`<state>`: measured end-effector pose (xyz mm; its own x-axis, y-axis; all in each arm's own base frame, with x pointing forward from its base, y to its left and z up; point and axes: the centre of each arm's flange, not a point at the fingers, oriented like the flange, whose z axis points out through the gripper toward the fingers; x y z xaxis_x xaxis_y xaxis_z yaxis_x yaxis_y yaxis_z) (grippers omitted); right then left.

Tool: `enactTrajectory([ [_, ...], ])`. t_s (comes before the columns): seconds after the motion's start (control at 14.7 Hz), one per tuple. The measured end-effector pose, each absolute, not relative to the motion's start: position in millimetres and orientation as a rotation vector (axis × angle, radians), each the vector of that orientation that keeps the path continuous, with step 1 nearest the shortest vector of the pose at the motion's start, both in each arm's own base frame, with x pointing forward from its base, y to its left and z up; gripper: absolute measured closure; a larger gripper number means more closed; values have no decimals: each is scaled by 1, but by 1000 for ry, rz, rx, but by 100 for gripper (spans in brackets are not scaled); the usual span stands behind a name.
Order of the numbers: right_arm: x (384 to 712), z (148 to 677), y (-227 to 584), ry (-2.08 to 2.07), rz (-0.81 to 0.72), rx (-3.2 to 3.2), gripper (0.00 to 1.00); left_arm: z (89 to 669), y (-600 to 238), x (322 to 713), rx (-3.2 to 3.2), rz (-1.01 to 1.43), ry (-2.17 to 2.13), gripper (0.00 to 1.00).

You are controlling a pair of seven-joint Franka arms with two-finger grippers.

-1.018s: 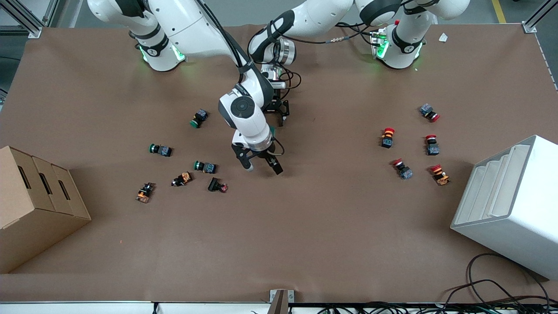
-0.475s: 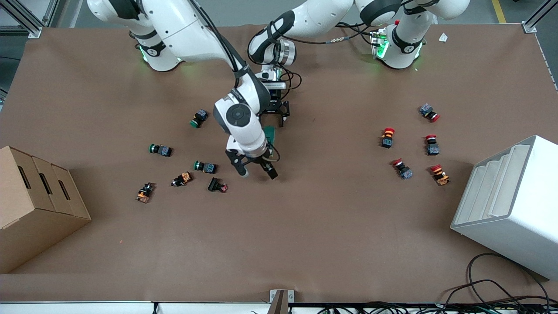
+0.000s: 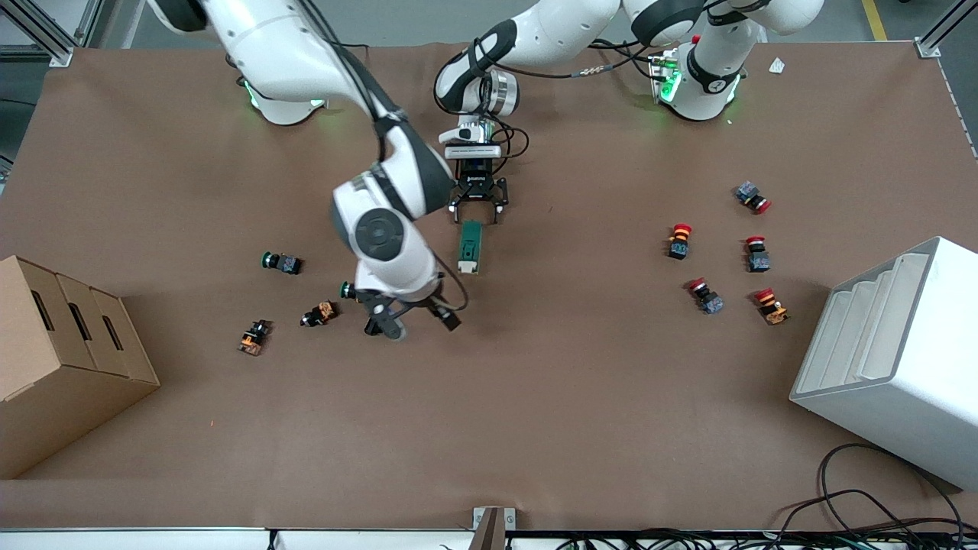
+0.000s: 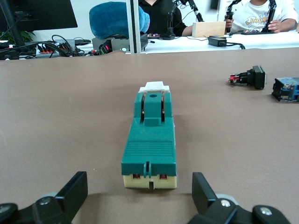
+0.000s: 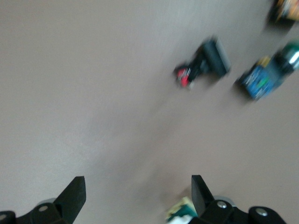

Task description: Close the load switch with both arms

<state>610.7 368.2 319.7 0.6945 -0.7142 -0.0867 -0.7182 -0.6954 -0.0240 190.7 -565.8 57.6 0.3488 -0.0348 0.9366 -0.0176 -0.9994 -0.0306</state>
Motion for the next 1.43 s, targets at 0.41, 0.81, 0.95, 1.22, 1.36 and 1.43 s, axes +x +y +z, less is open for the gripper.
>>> enactTrajectory([
  [0.41,638,403,225,703,273,-3025,0,139,-624,196,-2623,-1448,-207,2],
  [0.81,633,471,86,201,342,-3142,0,334,-639,300,-2747,-997,-460,2],
  [0.95,629,487,47,124,350,-3132,0,394,-613,340,-2804,-816,-469,2],
  [1.22,619,512,-14,94,336,-3109,0,491,-541,414,-2901,-589,-458,0],
  [1.36,613,523,-27,96,331,-3105,0,522,-497,451,-2941,-501,-439,0],
  [1.43,610,527,-29,98,335,-3105,0,534,-471,472,-2951,-473,-424,0],
])
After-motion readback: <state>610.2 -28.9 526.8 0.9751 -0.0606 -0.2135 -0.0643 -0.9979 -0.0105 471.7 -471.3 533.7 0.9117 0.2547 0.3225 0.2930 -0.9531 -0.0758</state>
